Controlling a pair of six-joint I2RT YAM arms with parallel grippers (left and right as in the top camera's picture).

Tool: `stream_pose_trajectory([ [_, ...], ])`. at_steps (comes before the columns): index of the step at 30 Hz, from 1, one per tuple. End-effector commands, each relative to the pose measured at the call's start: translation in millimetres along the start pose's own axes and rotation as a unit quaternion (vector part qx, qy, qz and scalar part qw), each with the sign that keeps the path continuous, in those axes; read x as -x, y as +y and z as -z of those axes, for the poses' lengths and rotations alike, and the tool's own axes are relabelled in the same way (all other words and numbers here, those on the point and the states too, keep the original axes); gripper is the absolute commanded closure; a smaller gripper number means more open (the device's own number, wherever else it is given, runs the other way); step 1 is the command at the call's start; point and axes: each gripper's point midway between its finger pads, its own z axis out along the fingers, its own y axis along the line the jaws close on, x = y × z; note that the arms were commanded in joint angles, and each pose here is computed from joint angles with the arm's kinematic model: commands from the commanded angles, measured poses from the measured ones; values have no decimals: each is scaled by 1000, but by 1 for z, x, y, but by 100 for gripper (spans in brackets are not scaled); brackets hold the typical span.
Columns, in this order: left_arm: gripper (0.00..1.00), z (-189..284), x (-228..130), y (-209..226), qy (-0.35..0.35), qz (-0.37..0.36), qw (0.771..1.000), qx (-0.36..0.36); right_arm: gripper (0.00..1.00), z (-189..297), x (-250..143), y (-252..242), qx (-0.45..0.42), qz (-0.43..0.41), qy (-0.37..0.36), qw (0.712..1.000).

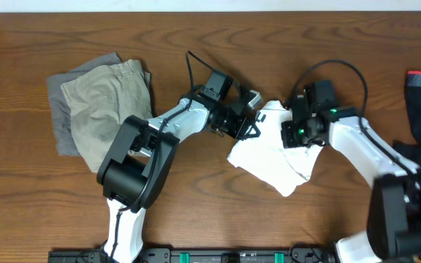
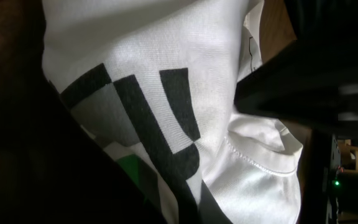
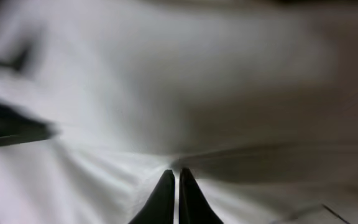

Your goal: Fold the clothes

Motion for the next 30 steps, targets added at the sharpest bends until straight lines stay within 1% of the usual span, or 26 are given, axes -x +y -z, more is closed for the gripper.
stream_pose_trajectory([
  [1, 90, -1, -1, 1, 2, 7, 1000, -11, 98, -18, -12, -15, -19, -75, 31, 997],
  [2, 88, -1, -1, 1, 2, 7, 1000, -11, 98, -23, -15, -18, -23, -87, 38, 995],
  [3, 84, -1, -1, 1, 2, 7, 1000, -11, 98, -28, -18, -20, -25, -94, 46, 994],
  [4, 76, -1, -1, 1, 2, 7, 1000, -11, 97, -31, -20, -22, -26, -98, 51, 993],
  [6, 56, -1, -1, 2, 2, 7, 1000, -10, 97, -38, -25, -25, -29, -107, 65, 992],
  [8, 40, 0, -1, 3, 1, 8, 1000, -7, 98, -43, -29, -28, -31, -113, 75, 990],
  [9, 26, 0, -1, 5, 1, 8, 1000, -2, 98, -45, -31, -28, -32, -116, 79, 990],
  [10, 19, 0, -1, 8, 2, 11, 1000, 7, 98, -47, -32, -29, -32, -116, 81, 989],
  [11, 14, 0, -1, 11, 2, 16, 1000, 16, 98, -47, -33, -29, -32, -117, 83, 989],
  [12, 7, 0, -2, 15, 2, 24, 999, 26, 98, -48, -33, -29, -32, -117, 83, 989],
  [13, 2, 0, -2, 16, 2, 28, 999, 28, 98, -48, -33, -29, -32, -117, 83, 989],
  [14, 1, -1, -3, 16, 3, 32, 999, 28, 98, -48, -33, -29, -32, -117, 83, 989],
  [18, 2, -10, -9, 21, 11, 70, 997, 21, 99, -48, -33, -29, -32, -117, 83, 989],
  [19, 2, -12, -10, 20, 11, 86, 996, 8, 99, -48, -33, -29, -32, -117, 83, 989],
  [22, 1, -20, -10, 7, 14, 99, 994, -36, 99, -48, -33, -29, -32, -117, 83, 989],
  [24, 7, -24, -12, 2, 19, 99, 994, -39, 99, -48, -32, -29, -32, -117, 82, 989],
  [26, 15, -30, -14, -5, 25, 92, 995, -43, 99, -48, -32, -29, -32, -117, 82, 989],
  [29, 19, -37, -16, -13, 32, 83, 995, -47, 99, -48, -32, -29, -32, -117, 82, 989],
  [30, 24, -38, -16, -14, 31, 81, 995, -47, 99, -48, -32, -29, -32, -117, 82, 989],
])
